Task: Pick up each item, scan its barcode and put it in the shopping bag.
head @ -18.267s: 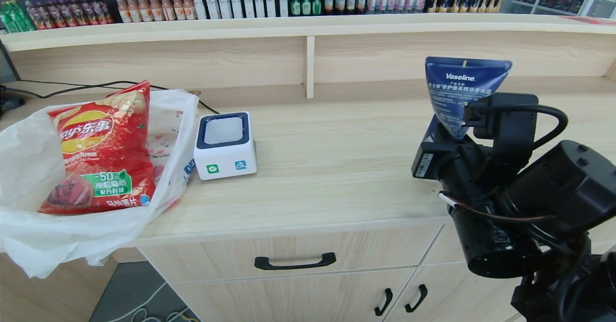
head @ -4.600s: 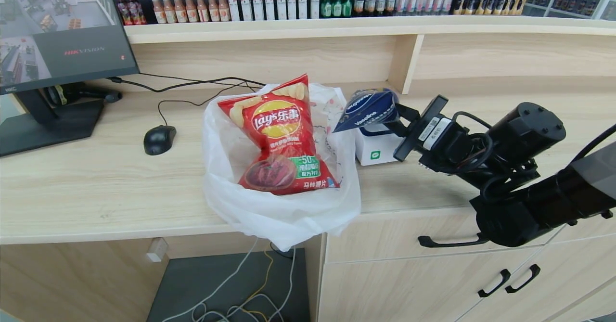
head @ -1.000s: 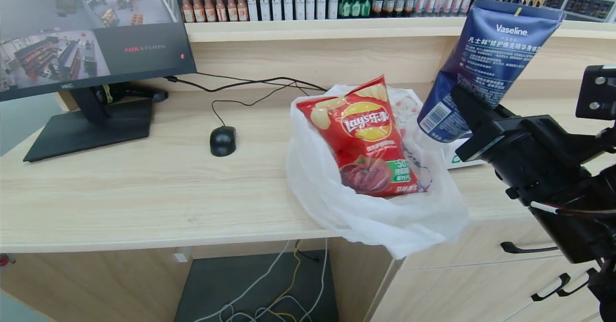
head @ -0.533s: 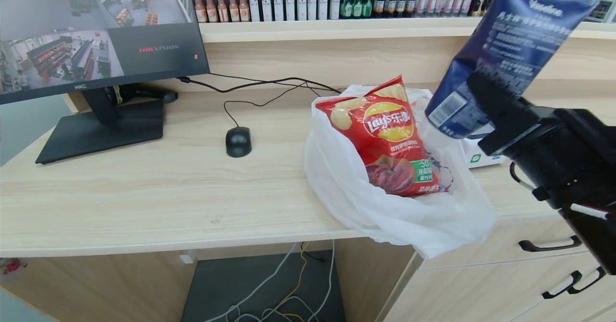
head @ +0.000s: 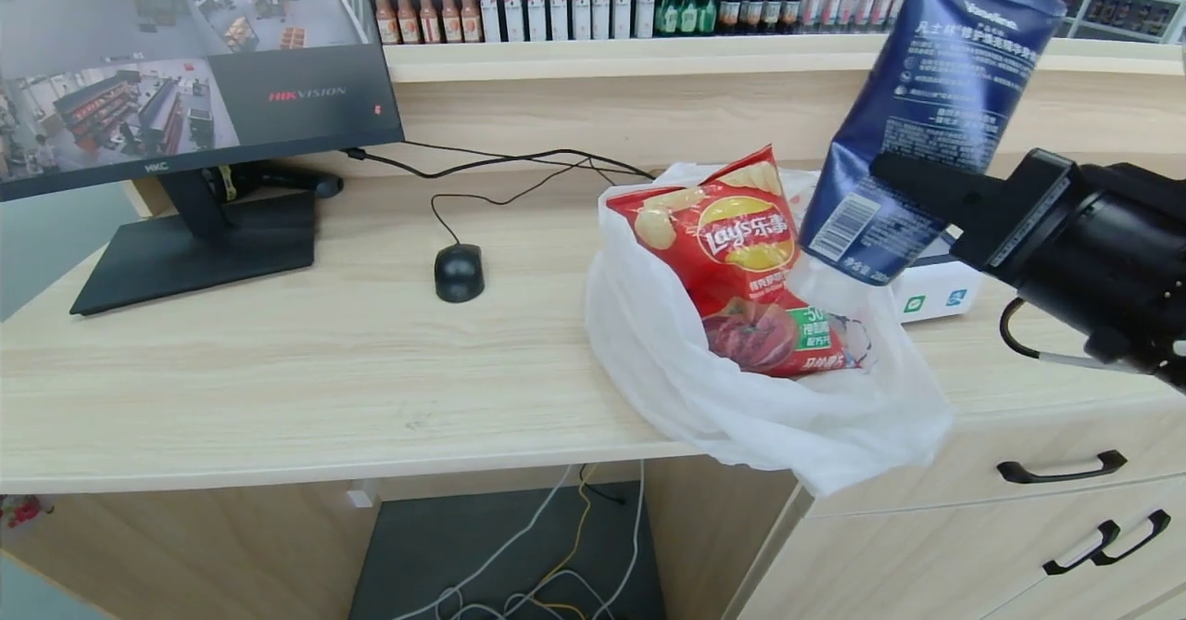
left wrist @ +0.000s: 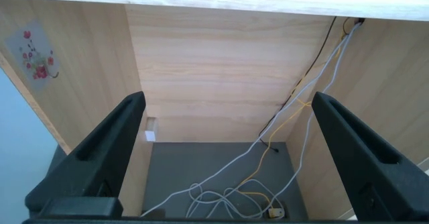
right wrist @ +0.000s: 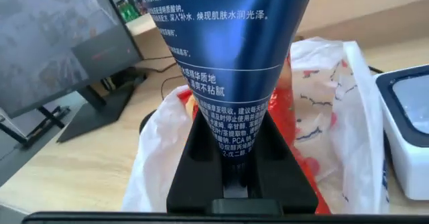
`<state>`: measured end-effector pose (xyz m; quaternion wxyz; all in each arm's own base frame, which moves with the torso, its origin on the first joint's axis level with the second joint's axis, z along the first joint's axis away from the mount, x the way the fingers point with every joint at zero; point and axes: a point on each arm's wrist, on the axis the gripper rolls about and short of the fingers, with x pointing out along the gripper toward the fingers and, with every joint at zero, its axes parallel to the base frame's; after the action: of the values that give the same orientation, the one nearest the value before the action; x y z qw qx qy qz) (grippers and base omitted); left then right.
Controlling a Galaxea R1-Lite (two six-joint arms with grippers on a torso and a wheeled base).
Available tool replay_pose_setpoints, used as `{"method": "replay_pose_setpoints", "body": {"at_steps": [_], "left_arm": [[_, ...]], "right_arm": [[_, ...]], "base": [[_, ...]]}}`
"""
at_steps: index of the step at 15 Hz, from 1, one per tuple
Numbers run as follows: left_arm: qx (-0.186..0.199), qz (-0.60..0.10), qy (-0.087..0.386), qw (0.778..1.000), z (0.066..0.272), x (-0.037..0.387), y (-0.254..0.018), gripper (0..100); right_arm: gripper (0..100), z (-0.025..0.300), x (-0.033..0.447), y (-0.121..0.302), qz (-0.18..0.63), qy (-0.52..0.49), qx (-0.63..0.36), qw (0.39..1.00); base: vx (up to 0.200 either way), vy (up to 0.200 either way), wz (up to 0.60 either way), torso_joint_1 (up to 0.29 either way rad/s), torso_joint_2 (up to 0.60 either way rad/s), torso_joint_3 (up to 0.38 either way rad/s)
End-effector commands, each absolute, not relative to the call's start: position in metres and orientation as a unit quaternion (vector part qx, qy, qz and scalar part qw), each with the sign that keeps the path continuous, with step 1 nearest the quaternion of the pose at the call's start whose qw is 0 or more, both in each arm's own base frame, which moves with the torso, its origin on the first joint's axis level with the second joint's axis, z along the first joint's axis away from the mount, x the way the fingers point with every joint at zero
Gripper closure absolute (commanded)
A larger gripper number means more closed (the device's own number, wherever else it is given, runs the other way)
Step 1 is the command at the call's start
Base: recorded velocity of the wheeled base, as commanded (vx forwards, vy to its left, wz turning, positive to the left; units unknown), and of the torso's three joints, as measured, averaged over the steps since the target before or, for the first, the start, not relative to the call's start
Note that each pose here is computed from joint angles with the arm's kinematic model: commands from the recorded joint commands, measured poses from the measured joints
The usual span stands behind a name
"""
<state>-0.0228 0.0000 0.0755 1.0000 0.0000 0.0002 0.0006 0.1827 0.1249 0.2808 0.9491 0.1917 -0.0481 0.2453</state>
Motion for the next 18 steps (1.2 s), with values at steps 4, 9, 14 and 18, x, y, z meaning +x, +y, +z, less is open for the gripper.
{"method": "replay_pose_setpoints", "body": {"at_steps": [4, 9, 14, 18], "left_arm": [[0.000, 0.001, 0.000, 1.000, 0.075, -0.023, 0.000, 0], [0.000, 0.000, 0.000, 1.000, 0.075, -0.023, 0.000, 0], [0.000, 0.001, 0.000, 1.000, 0.075, -0.023, 0.000, 0], [0.000, 0.001, 0.000, 1.000, 0.075, -0.023, 0.000, 0]], "right_arm": [[100, 0.278, 0.187, 0.143, 0.277, -0.023, 0.186, 0.942], [100, 0.262, 0.199, 0.154, 0.282, 0.008, 0.179, 0.943], [100, 0.244, 0.210, 0.161, 0.273, 0.039, 0.167, 0.947], [100, 0.235, 0.226, 0.166, 0.258, 0.053, 0.163, 0.951]], "base": [[0.000, 0.000, 0.00, 0.000, 0.00, 0.000], [0.000, 0.000, 0.00, 0.000, 0.00, 0.000], [0.000, 0.000, 0.00, 0.000, 0.00, 0.000], [0.000, 0.000, 0.00, 0.000, 0.00, 0.000]]}}
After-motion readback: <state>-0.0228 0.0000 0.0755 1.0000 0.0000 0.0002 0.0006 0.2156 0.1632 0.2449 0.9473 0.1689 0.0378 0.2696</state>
